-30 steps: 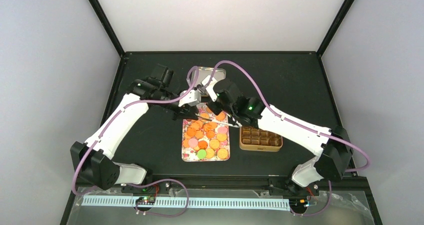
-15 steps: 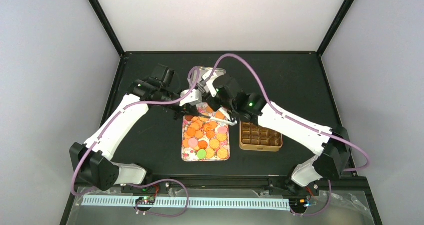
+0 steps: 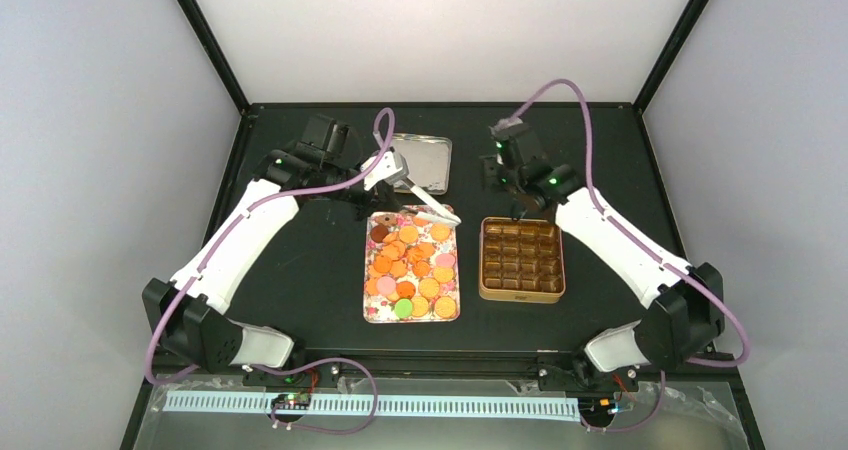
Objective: Pack the cookies
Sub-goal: Move the packing box to the center of the board.
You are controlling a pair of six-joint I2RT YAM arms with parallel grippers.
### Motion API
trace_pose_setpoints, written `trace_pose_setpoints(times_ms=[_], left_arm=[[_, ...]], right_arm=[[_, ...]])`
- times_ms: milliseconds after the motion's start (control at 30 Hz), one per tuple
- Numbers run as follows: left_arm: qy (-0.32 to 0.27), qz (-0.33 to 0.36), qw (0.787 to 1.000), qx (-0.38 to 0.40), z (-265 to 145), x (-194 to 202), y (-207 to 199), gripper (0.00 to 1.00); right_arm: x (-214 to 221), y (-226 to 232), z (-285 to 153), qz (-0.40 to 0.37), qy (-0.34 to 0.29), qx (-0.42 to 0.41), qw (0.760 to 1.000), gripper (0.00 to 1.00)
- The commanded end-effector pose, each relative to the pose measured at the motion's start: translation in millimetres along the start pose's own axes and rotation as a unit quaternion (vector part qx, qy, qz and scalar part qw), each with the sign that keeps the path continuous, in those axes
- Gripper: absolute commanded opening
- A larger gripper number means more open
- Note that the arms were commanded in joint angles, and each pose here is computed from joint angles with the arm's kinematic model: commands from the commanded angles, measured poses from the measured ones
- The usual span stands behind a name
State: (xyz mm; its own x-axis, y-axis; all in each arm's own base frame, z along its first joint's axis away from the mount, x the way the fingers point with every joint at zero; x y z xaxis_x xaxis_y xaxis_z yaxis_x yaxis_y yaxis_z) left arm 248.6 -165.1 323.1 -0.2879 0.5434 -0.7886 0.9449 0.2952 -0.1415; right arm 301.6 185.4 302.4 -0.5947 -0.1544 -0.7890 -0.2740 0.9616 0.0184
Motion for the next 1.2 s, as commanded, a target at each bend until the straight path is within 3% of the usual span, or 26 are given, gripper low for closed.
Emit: trace_pose_setpoints(times_ms=[0,233,467,700,900,1167], left_arm=[[-0.019,-0.006,0.997,-0.074,-14,-7,10,0.02],[-0.032,0.014,0.997,-0.071,-18,-11,9,0.01],[-0.046,0.028,0.997,-0.06,-20,-22,10,0.01],[-0.041,0.05,0.996,-0.054,-22,-25,8,0.01],[-0.037,0.057,0.997,-0.03,-22,-22,4,0.02],[-0.038,0.054,0.998,-0.016,-21,-21,2,0.02]], right_arm=[[50,-55,1,0.083,0.077,0.093,0.989,0.67],[102,-114,-9,0.191,0.091,0.117,0.97,0.9],[134,-138,0,0.256,0.117,0.115,0.953,0.93],[159,-129,31,0.315,0.152,0.014,0.937,0.92],[156,-121,45,0.358,0.152,-0.04,0.92,0.87],[150,-101,42,0.381,0.149,-0.055,0.911,0.85]])
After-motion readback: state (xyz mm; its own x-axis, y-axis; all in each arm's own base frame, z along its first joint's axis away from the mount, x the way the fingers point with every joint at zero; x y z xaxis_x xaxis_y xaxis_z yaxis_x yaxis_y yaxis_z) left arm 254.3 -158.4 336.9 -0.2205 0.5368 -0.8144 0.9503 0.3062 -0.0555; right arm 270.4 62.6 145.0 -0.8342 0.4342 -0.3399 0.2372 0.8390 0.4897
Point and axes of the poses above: each gripper's point midway between its finger pads, its own z axis out along the fingers, its own y axis along the line the jaws close on, x = y × z, the point moved 9 cm from there along -z, back along the fingers, and after that the axes turned 4 degrees about -z, right-handed, at the moved point
